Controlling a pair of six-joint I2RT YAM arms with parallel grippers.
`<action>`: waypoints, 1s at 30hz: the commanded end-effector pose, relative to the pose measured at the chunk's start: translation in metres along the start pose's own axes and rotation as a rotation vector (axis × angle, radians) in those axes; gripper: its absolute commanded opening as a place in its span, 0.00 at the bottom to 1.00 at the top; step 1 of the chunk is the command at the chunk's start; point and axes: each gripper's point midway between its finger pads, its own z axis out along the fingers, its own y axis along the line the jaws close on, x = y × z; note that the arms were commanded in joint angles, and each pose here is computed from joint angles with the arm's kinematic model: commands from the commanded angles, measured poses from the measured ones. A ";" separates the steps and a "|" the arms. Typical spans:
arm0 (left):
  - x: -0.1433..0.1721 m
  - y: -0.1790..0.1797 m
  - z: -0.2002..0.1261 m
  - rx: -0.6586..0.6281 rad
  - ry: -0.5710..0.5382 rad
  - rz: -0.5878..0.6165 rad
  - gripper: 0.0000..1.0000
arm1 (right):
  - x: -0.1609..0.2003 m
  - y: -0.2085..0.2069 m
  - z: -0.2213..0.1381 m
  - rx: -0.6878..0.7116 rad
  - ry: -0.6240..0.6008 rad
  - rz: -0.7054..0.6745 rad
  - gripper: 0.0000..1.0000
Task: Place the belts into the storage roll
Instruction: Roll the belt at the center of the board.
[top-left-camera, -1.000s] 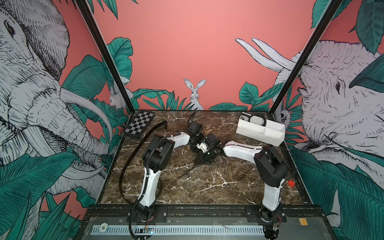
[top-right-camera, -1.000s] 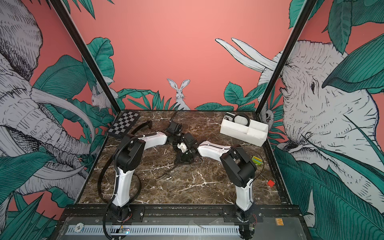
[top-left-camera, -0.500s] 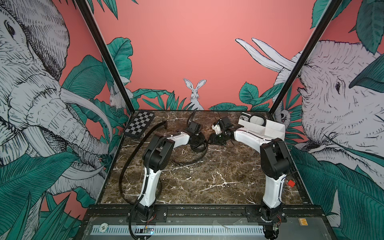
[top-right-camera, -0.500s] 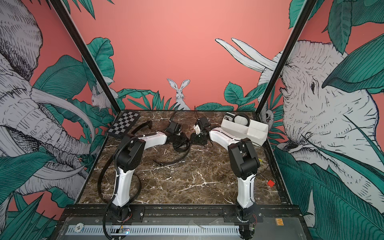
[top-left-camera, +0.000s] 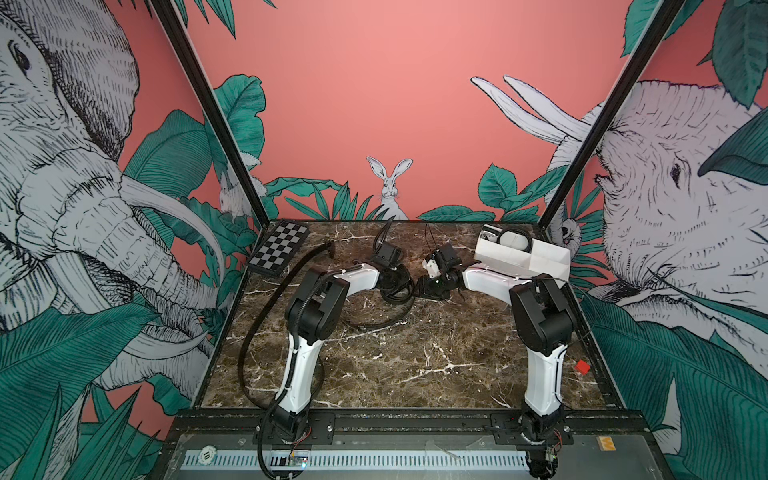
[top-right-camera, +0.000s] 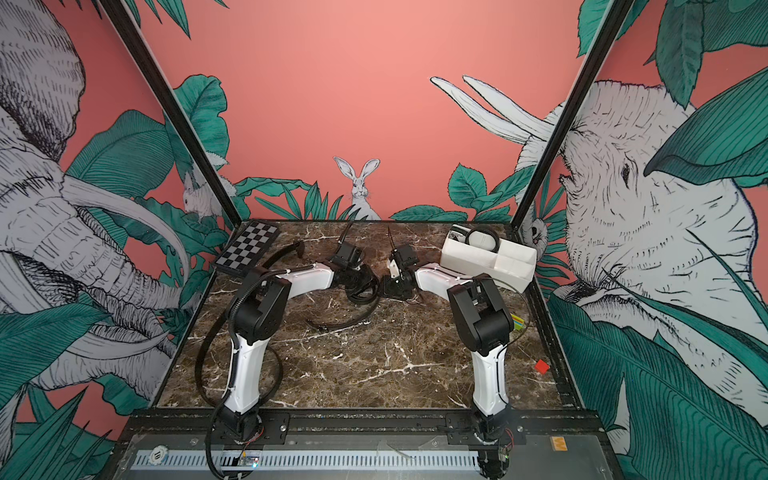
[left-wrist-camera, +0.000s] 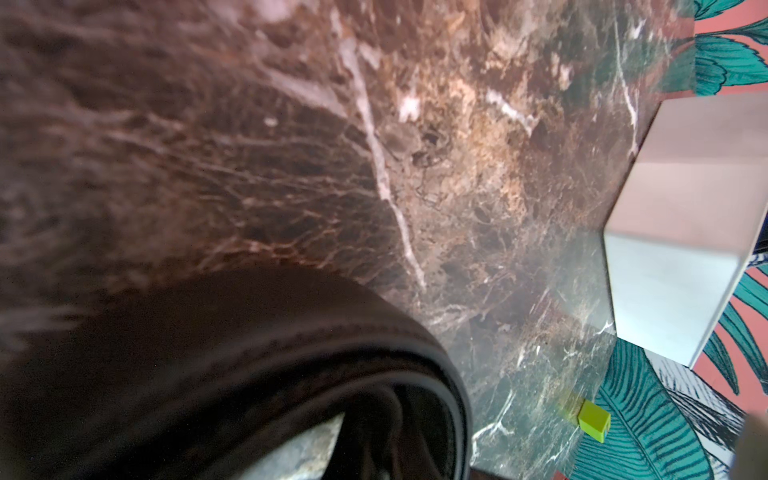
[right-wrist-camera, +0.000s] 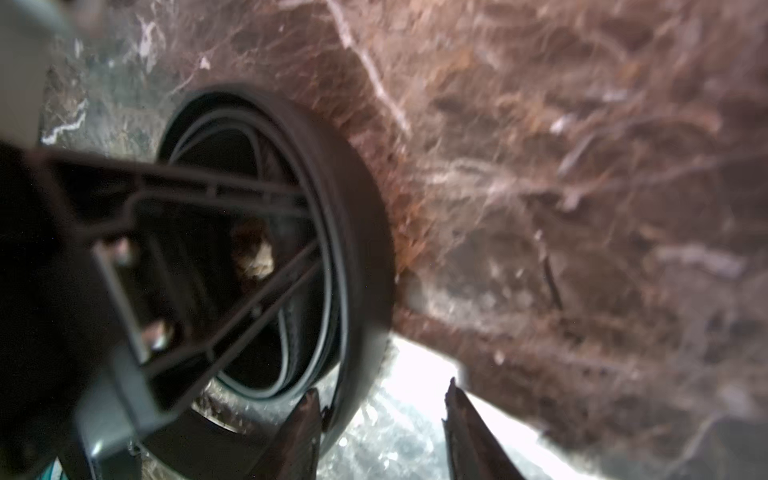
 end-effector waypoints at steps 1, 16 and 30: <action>0.025 0.107 0.027 -0.308 0.070 -0.121 0.00 | -0.013 0.020 -0.012 -0.036 -0.078 -0.020 0.48; 0.029 0.105 0.028 -0.291 0.082 -0.134 0.00 | -0.004 0.004 0.019 0.046 -0.101 0.064 0.49; 0.038 0.097 0.024 -0.257 0.120 -0.133 0.00 | 0.019 -0.012 0.043 0.178 -0.043 0.058 0.28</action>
